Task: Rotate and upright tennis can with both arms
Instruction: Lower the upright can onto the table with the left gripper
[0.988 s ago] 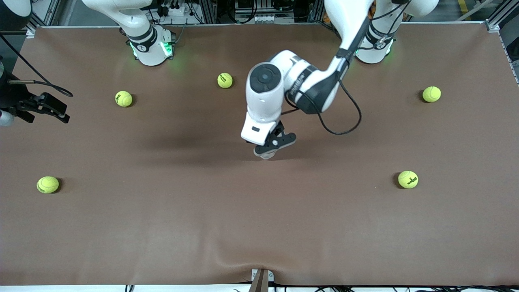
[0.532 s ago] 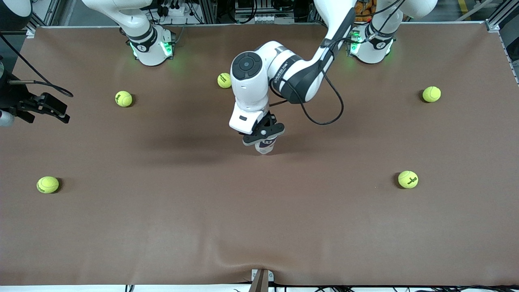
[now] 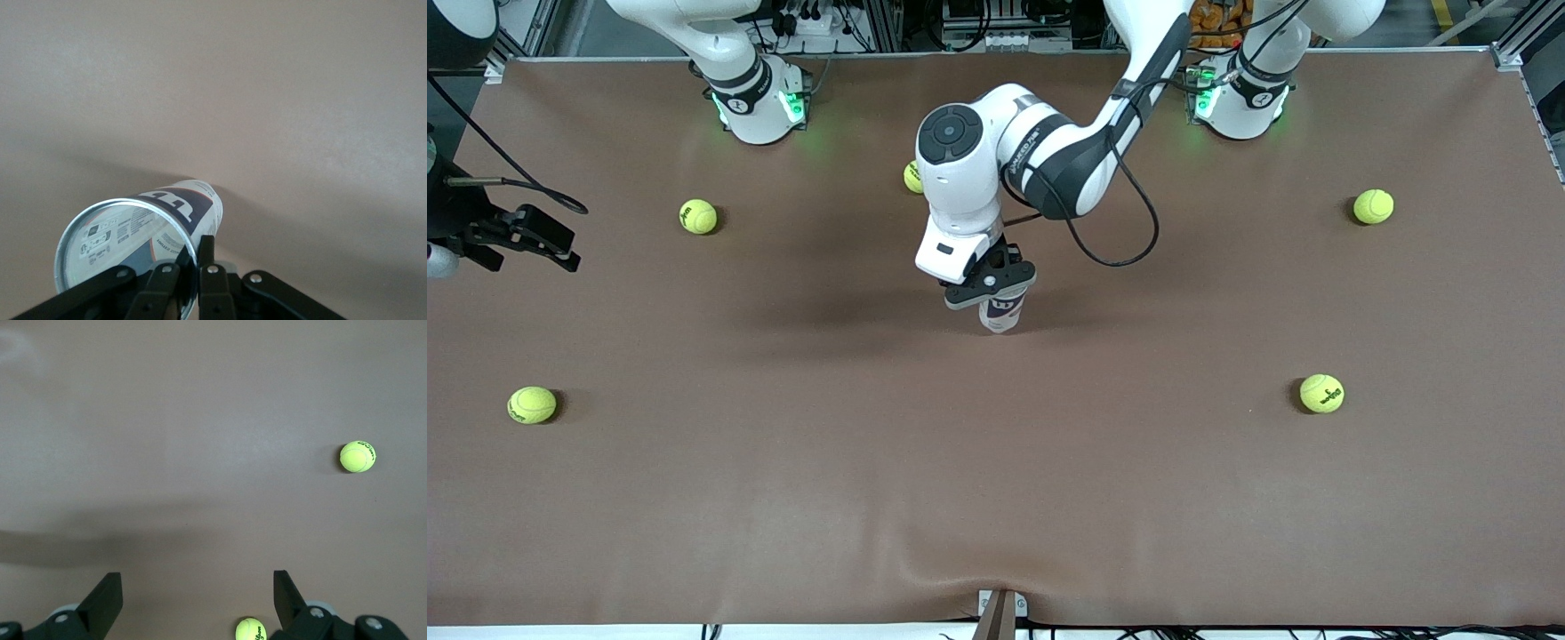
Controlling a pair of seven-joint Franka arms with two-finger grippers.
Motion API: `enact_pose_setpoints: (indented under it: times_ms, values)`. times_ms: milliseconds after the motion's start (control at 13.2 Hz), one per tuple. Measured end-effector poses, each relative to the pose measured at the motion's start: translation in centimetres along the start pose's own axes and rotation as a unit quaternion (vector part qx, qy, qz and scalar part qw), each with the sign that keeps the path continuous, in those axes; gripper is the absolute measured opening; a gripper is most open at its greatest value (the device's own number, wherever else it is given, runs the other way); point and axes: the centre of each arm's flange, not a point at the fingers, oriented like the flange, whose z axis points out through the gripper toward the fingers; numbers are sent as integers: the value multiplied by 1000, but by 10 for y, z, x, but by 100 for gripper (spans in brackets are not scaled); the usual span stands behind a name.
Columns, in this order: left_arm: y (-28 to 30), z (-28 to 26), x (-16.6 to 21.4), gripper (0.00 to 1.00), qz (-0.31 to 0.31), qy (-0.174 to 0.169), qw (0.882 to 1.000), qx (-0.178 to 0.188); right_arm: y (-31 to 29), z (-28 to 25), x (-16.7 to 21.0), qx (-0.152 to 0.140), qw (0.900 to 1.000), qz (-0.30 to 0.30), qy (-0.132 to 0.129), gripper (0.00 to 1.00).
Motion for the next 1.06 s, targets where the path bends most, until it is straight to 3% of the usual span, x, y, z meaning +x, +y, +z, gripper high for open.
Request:
enact_pose_setpoints:
  times_ms: [532,1064]
  values:
    - [4,14,-8,4,0,14,1000,14,0,3,1,0,1000,0,-3,100]
    - [8,13,-11,4,-3,19,1000,7,0,4,2,0,1000,0,-2,100]
